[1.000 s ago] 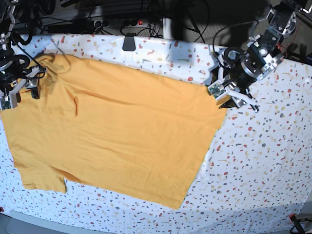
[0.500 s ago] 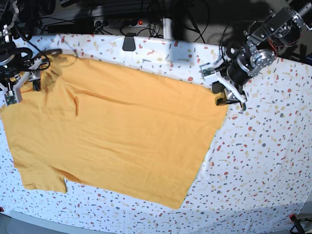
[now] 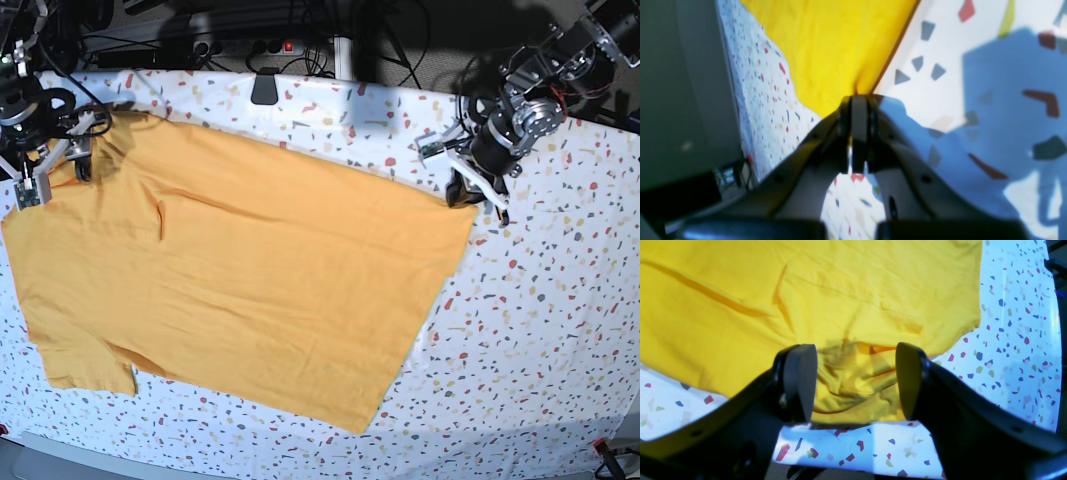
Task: Fold the T-shirt properly
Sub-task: 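Grasp the shoulder corner with the left gripper and pull it taut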
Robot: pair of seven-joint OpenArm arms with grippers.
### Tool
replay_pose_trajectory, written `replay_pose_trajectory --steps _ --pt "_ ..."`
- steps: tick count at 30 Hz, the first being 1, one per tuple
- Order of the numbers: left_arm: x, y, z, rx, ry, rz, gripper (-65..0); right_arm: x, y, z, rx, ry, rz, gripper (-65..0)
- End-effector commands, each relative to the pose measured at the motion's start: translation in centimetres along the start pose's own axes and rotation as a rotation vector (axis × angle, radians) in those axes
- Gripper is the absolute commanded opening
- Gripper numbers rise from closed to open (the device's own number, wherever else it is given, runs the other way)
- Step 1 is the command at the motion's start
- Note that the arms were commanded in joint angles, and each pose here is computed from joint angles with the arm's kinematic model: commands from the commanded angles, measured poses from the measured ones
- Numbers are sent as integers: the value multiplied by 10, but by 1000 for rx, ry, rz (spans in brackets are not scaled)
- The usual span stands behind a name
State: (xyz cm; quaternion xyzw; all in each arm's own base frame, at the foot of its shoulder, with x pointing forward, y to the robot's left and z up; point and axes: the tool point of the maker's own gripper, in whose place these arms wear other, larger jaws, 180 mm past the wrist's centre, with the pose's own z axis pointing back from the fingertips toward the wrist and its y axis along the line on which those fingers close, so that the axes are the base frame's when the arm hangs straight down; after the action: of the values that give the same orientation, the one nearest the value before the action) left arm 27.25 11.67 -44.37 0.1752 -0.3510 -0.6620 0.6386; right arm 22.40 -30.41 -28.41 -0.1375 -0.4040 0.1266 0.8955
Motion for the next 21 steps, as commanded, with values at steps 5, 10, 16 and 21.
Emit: replay_pose_trajectory --steps 5,10,16,21 --pt "-30 3 5 35 149 19 -650 13 -5 4 -11 -47 24 -300" --pt "-41 -27 20 -21 233 31 -650 16 -5 3 -11 -58 22 -300" --pt "-19 -71 46 -108 213 69 -650 18 -6 4 -11 -64 25 -300" --pt "-14 -92 70 -155 270 97 -650 17 -6 4 -11 -63 25 -300"
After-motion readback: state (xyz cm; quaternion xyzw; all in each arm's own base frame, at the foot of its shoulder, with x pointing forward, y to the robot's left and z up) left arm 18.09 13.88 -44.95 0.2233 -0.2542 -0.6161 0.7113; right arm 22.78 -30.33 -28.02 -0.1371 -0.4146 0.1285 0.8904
